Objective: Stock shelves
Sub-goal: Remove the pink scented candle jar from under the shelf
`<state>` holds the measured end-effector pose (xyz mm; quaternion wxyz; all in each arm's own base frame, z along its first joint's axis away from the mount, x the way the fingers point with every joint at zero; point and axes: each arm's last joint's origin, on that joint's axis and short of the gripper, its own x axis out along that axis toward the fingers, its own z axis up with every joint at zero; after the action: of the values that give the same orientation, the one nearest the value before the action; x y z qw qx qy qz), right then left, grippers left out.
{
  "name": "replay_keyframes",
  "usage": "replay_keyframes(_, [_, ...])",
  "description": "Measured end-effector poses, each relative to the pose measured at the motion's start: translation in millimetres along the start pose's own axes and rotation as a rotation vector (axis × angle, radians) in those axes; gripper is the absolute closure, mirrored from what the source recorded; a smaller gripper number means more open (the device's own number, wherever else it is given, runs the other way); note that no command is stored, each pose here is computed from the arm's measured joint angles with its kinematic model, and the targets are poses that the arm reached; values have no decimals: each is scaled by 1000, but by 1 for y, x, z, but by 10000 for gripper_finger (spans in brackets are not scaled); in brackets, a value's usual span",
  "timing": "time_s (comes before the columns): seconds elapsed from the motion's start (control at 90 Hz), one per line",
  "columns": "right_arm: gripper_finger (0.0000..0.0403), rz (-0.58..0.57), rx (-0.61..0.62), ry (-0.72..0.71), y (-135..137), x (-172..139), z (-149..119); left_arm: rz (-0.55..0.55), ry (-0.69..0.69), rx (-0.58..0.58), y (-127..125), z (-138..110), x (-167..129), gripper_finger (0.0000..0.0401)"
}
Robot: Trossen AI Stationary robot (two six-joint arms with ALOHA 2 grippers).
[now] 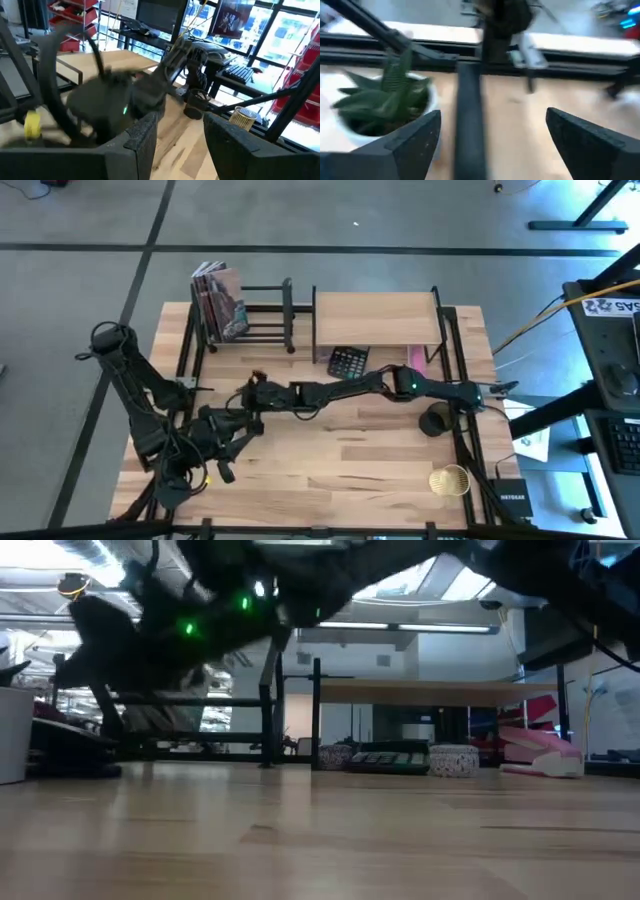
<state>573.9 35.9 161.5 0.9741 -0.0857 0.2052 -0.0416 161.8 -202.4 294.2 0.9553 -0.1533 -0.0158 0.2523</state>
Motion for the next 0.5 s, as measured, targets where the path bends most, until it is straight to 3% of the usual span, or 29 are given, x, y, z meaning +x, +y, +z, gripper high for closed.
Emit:
replay_keyframes(0.144, [56, -116, -172, 144, -9, -24, 8, 0, 0, -9, 0, 0, 0, 258])
replay_keyframes(0.244, [56, -144, -263, 267, -14, -43, -2, -1, 2, -9, 0, 0, 0, 258])
replay_keyframes(0.356, [56, -127, -295, 353, -16, -76, -15, -2, 3, -8, 0, 0, 0, 258])
replay_keyframes(0.5, [56, -131, -249, 314, -13, -145, -15, -3, 6, -1, 0, 0, 0, 258])
